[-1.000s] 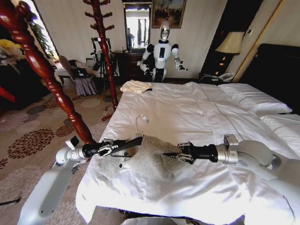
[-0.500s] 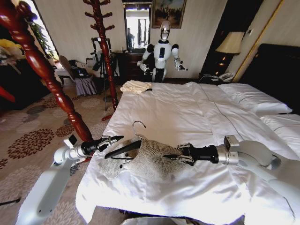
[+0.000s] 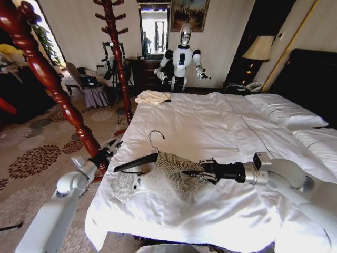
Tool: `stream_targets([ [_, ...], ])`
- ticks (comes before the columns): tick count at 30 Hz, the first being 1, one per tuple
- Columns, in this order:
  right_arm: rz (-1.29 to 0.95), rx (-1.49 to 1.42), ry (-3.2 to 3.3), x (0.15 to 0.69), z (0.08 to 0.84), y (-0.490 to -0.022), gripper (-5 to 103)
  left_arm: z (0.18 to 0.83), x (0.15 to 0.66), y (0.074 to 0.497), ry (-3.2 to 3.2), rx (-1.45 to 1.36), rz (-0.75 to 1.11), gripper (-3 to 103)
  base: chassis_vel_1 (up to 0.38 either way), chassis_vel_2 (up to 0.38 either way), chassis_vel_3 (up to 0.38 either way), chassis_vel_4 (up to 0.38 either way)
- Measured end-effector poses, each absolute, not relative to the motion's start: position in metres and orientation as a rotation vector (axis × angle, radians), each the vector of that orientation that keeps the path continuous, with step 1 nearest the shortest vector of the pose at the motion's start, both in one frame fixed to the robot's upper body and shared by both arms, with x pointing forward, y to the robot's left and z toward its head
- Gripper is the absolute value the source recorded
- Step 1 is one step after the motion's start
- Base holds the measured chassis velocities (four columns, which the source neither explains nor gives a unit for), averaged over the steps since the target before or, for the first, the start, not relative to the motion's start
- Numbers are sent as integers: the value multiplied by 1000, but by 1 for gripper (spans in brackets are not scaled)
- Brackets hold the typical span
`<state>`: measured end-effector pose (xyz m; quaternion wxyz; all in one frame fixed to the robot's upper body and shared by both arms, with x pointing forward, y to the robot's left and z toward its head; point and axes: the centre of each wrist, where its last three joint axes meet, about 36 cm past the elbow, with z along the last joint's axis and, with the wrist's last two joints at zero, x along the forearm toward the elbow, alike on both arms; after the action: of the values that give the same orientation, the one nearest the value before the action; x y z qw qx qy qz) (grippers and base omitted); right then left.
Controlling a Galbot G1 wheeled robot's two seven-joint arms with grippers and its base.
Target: Pick up the clothes from the bed and hang them on the clothes hanger.
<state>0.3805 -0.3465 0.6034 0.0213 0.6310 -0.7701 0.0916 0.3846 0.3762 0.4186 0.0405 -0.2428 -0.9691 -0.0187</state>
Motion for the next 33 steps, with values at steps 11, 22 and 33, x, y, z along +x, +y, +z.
stream_targets([
  [11, 194, 1983, -2481, 376, 606, -339, 20, 420, 282, 327, -3035, -1078, -503, 100, 0, 0, 0, 0],
  [22, 161, 1977, -2502, 374, 598, -339, 20, 486, 257, 337, -2899, -1267, -1015, 100, 0, 0, 0, 0],
  [33, 150, 1974, -2515, 375, 597, -340, 20, 473, 248, 317, -2682, -1107, -1467, 100, 0, 0, 0, 0],
])
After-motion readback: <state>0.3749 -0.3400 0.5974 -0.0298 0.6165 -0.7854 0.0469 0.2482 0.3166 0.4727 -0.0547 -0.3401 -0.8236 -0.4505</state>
